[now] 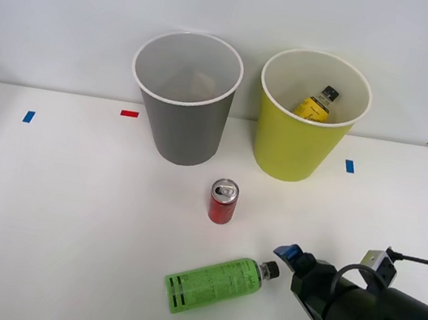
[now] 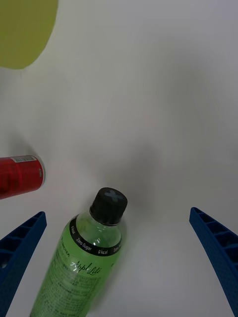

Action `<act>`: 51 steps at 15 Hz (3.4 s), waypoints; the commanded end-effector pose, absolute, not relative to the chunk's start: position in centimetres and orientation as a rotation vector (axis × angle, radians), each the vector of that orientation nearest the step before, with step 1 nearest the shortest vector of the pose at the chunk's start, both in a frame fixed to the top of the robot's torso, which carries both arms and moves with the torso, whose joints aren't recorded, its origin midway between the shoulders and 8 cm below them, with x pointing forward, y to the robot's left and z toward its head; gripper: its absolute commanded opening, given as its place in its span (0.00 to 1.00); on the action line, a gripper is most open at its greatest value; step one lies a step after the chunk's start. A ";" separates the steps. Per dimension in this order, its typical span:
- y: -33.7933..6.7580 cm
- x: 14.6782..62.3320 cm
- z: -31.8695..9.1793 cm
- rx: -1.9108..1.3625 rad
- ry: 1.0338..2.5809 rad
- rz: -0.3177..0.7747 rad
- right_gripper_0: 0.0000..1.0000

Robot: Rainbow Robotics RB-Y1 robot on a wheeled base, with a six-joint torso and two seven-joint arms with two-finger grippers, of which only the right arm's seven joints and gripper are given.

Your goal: Put cans in the gray bin, plastic bottles in the light green bin

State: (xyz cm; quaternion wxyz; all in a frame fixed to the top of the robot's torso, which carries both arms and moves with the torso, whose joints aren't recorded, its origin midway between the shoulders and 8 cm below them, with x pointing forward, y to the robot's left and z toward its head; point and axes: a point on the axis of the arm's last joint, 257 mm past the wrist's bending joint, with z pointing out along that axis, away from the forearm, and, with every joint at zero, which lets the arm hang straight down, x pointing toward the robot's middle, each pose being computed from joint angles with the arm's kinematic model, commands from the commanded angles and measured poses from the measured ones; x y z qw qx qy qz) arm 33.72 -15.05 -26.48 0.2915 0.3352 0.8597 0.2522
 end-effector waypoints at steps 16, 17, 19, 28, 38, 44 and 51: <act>-7.5 32.3 -28.4 1.278 2.533 0.697 1.00; -7.1 32.6 -28.8 1.288 2.544 0.689 1.00; -6.1 33.7 -29.9 1.325 2.563 0.670 1.00; -6.1 34.8 -31.7 1.382 2.562 0.602 1.00; -6.2 34.9 -31.9 1.266 2.582 0.561 0.00; -10.6 37.1 -28.6 0.843 2.564 0.522 0.00; -14.0 37.7 -21.7 0.425 2.330 0.486 0.00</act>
